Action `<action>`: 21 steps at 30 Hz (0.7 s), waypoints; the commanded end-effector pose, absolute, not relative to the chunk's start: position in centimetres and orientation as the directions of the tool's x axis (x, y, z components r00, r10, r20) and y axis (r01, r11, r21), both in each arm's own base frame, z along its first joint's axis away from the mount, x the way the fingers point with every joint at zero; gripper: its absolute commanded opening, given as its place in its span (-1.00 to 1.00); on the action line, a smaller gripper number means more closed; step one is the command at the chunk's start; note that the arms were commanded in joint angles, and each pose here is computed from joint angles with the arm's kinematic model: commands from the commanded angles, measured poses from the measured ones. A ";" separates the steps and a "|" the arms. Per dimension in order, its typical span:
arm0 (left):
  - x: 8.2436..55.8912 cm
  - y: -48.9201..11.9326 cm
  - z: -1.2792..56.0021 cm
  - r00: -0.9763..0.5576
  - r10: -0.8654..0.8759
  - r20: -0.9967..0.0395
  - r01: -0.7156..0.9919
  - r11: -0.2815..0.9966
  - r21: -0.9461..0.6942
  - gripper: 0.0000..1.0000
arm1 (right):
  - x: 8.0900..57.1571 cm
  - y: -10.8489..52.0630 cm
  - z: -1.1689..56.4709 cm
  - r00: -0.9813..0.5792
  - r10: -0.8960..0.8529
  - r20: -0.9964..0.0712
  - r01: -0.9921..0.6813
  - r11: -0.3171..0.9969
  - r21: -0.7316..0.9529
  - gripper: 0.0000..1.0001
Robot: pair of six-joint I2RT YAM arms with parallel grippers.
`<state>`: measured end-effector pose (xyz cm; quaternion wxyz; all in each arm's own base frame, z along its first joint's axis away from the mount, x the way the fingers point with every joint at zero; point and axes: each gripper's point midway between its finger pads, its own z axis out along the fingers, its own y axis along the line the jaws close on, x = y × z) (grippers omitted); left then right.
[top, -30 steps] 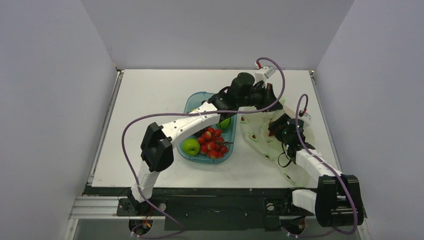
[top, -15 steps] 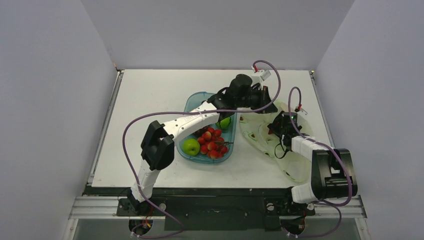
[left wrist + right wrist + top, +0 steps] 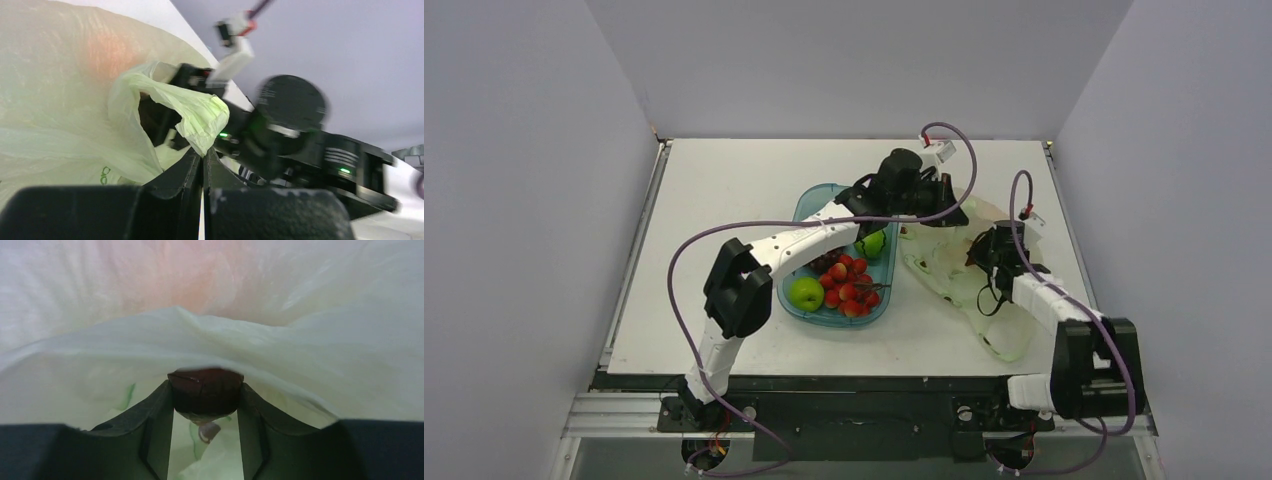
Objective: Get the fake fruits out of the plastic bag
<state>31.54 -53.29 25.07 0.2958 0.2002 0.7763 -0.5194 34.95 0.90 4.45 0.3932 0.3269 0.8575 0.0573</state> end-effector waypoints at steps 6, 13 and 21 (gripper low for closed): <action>32.8 -51.8 27.2 -0.724 -0.022 -0.689 0.626 0.397 -0.671 -1.00 | 30.3 1.7 12.7 -0.391 0.572 -0.721 0.378 0.814 0.442 -0.99; 32.7 -52.0 27.4 -0.730 -0.012 -0.683 0.629 0.381 -0.678 -1.00 | 27.7 6.1 15.4 -0.492 0.500 -0.713 0.123 0.850 0.512 -1.00; 32.1 -51.6 27.4 -0.720 0.035 -0.694 0.651 0.380 -0.657 -1.00 | 24.5 17.2 18.4 -0.503 0.377 -0.778 -0.336 0.744 0.578 -0.87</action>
